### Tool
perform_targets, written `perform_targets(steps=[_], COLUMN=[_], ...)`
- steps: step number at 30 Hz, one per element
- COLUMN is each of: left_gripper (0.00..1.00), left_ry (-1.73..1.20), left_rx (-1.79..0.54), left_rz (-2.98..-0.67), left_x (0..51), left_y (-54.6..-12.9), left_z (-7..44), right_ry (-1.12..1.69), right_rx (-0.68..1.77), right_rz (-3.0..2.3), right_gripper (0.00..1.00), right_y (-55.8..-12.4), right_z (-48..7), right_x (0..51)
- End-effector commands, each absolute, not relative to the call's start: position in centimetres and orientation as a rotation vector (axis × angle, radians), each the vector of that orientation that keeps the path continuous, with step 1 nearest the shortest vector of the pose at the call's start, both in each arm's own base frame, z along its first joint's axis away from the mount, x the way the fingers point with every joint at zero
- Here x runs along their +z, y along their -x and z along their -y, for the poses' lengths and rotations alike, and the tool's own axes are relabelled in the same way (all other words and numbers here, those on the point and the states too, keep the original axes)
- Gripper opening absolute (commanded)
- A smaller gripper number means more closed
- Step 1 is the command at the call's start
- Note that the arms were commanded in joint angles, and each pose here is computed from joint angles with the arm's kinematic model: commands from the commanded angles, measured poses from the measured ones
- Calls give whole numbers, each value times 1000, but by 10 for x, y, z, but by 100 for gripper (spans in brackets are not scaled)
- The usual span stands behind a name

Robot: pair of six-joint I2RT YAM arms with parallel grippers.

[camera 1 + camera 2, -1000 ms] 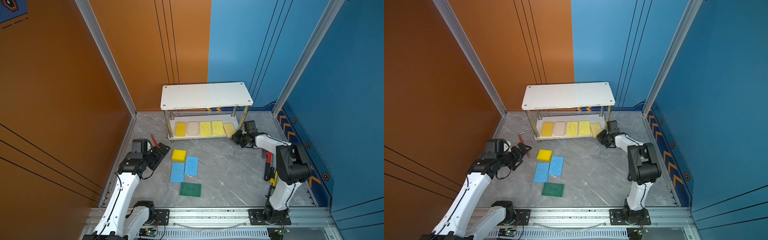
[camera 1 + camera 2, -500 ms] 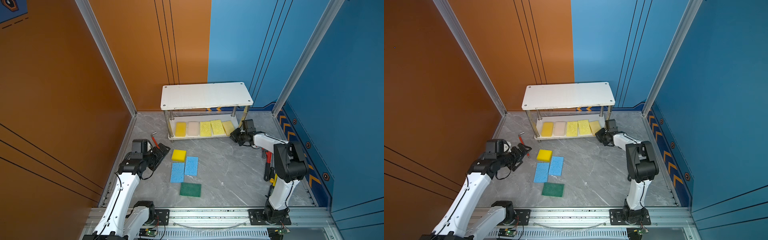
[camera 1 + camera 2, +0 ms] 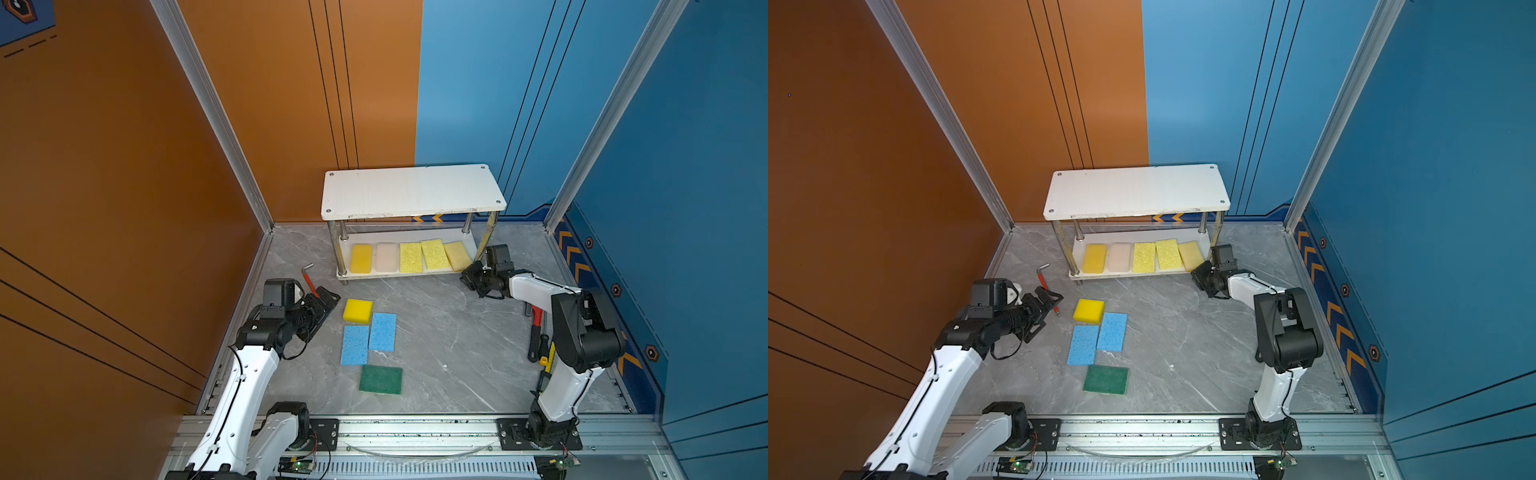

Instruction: Place and organize the cleaning sponges onto the shelf

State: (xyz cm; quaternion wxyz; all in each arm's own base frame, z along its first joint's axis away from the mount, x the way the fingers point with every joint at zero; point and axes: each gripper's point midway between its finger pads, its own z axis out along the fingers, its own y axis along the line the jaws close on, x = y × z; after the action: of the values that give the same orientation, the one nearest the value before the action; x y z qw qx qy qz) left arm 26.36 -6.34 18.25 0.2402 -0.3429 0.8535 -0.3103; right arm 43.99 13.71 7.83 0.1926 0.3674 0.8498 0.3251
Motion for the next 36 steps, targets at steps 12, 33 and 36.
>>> perform_targets(steps=[12, 33, 36], left_gripper=[98, 98, 98], left_ry=[882, 717, 714], left_rx=[-864, -917, -924], left_rz=[-2410, -2702, -2717], left_x=[167, 125, 121], left_y=[-247, -225, -222], left_z=[78, 133, 135], right_ry=[-774, -498, -483], right_rx=[920, 953, 956], right_rz=[-2514, -2680, -2703], right_gripper=[13, 48, 53], right_y=[-382, -330, -324], right_z=[-149, -192, -197], right_x=[110, 113, 108])
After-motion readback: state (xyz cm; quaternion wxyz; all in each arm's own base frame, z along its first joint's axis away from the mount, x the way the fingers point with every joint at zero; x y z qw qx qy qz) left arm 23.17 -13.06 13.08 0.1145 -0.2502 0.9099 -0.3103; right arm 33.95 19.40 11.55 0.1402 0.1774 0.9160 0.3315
